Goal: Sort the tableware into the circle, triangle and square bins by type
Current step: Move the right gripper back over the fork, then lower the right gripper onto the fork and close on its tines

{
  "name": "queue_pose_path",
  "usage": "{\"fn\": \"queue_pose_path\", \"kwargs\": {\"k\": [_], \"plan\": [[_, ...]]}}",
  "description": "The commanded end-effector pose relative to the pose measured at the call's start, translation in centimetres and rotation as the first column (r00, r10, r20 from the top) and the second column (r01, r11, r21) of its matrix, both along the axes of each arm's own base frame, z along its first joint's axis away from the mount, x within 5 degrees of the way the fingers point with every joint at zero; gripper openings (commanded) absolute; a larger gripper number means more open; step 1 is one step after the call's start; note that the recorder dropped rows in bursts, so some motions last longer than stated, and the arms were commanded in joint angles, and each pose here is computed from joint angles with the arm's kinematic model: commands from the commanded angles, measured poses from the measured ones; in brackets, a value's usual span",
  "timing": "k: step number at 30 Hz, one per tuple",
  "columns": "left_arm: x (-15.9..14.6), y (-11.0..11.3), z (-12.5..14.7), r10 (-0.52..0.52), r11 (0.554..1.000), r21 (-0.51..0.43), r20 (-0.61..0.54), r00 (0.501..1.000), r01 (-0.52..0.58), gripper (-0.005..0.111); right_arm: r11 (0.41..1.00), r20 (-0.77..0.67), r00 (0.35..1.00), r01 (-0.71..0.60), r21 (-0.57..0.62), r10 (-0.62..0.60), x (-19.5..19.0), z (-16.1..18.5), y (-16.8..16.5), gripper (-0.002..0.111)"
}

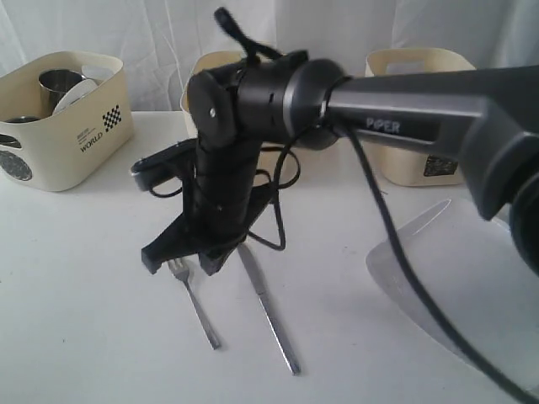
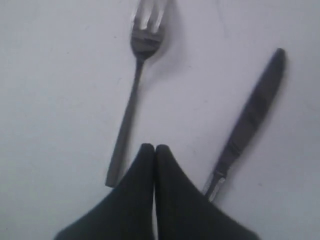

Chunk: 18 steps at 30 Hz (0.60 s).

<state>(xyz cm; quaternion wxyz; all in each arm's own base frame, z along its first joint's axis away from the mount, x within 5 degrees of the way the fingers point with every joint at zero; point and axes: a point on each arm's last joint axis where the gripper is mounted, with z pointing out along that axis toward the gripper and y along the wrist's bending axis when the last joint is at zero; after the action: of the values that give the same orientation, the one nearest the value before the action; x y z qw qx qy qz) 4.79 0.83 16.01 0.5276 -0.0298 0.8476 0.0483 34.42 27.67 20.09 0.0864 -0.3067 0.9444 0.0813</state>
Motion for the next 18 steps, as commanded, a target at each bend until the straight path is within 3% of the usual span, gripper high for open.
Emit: {"fn": "queue_pose_path", "kwargs": {"k": [1,3,10,18], "plan": [[-0.1,0.0,-0.4,0.0,1.0,-0.005,-0.03,1.0,0.0,0.0,0.999,0.02,0.999,-0.035,0.002,0.035,-0.1,-2.0,1.3,0.003],[-0.1,0.0,-0.4,0.0,1.0,-0.005,-0.03,1.0,0.0,0.0,0.998,0.009,0.998,-0.055,0.007,0.055,-0.2,-2.5,1.5,0.012],[-0.1,0.0,-0.4,0.0,1.0,-0.005,-0.03,1.0,0.0,0.0,0.995,0.069,0.997,-0.048,0.087,0.042,0.3,-2.7,2.4,0.06],[-0.1,0.0,-0.4,0.0,1.0,-0.005,-0.03,1.0,0.0,0.0,0.985,0.169,0.984,0.018,0.174,-0.047,2.0,-4.6,3.4,0.06]]}}
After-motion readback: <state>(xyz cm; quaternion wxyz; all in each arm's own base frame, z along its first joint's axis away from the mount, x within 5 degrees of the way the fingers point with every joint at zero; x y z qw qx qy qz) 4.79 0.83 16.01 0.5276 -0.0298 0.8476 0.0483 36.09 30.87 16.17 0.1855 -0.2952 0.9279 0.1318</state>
